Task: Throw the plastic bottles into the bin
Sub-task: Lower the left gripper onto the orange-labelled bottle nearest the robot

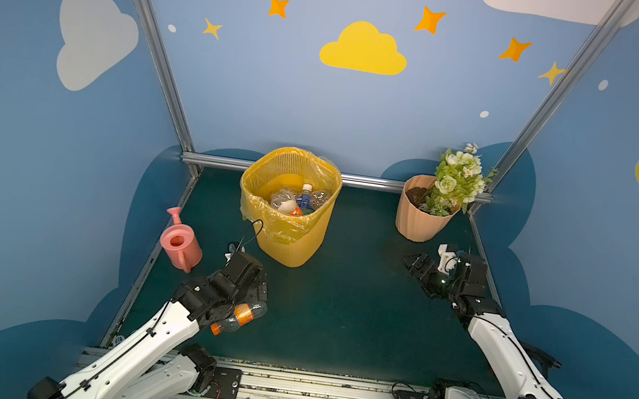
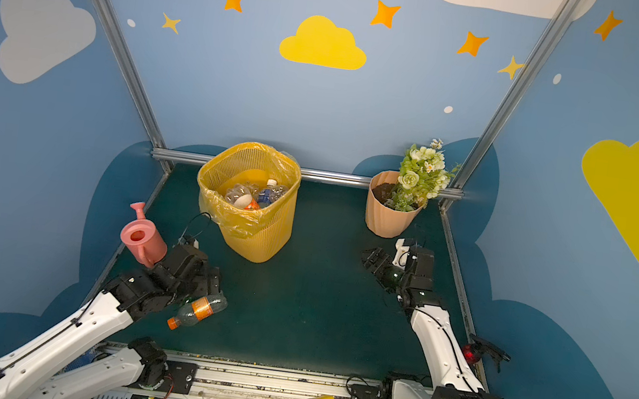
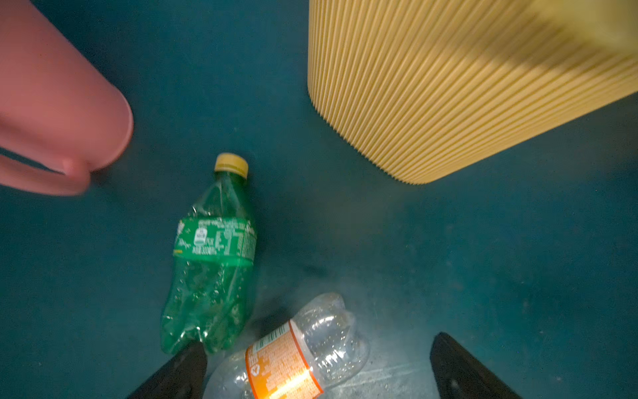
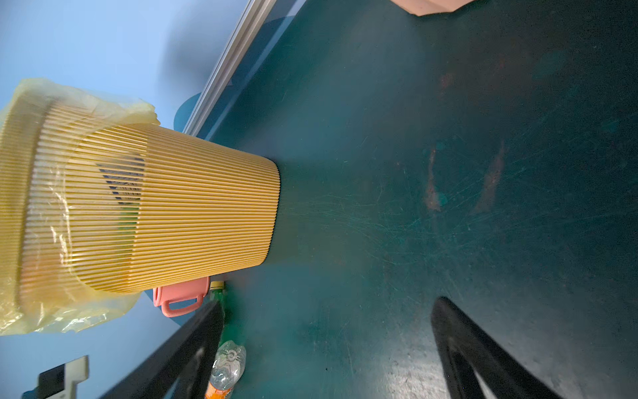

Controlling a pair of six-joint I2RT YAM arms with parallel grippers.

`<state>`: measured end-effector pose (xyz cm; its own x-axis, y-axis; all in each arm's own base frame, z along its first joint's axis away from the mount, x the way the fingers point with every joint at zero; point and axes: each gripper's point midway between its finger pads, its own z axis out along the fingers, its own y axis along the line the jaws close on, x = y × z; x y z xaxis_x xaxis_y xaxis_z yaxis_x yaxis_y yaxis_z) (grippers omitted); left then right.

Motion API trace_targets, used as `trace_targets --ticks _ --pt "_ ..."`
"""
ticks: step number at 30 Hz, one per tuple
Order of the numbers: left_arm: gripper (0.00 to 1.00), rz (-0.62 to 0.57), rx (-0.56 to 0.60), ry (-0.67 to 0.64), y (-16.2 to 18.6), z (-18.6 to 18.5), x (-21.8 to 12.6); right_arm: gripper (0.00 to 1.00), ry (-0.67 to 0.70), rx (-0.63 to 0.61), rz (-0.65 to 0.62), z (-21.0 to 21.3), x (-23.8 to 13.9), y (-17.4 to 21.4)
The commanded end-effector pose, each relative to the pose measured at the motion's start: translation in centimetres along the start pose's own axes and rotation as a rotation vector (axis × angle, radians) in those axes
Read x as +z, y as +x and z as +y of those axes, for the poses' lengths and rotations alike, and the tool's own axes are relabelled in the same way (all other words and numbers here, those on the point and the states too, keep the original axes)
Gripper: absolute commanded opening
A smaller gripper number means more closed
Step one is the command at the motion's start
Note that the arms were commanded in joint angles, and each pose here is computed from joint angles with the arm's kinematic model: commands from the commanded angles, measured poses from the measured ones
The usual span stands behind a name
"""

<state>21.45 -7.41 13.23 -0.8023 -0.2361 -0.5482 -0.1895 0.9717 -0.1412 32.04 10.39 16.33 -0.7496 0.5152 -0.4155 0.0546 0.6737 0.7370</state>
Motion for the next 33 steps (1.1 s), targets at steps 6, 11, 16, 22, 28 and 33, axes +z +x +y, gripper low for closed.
trace_targets --ticks 6,11,16,22,28,33 --pt "1.0 0.152 -0.047 0.004 3.6 -0.5 1.7 0.93 -0.026 -0.016 -0.009 1.3 0.2 -0.7" --pt "1.0 0.183 -0.031 0.005 4.1 -1.0 2.1 0.93 -0.026 -0.018 -0.005 1.4 0.3 -0.7" --pt "1.0 0.208 -0.015 -0.026 4.3 -1.1 2.7 0.94 -0.025 -0.013 -0.001 1.2 0.4 -0.6" --pt "1.0 0.205 0.029 -0.064 4.2 -1.0 2.8 0.94 -0.012 -0.017 -0.003 0.9 0.4 -0.5" --pt "1.0 0.204 0.064 -0.087 4.2 -1.2 3.0 0.93 -0.02 -0.022 0.011 1.2 0.5 -0.5" --pt "0.99 0.192 0.154 -0.143 3.8 -1.5 2.4 0.93 0.008 -0.04 -0.004 0.8 -0.1 -0.4"
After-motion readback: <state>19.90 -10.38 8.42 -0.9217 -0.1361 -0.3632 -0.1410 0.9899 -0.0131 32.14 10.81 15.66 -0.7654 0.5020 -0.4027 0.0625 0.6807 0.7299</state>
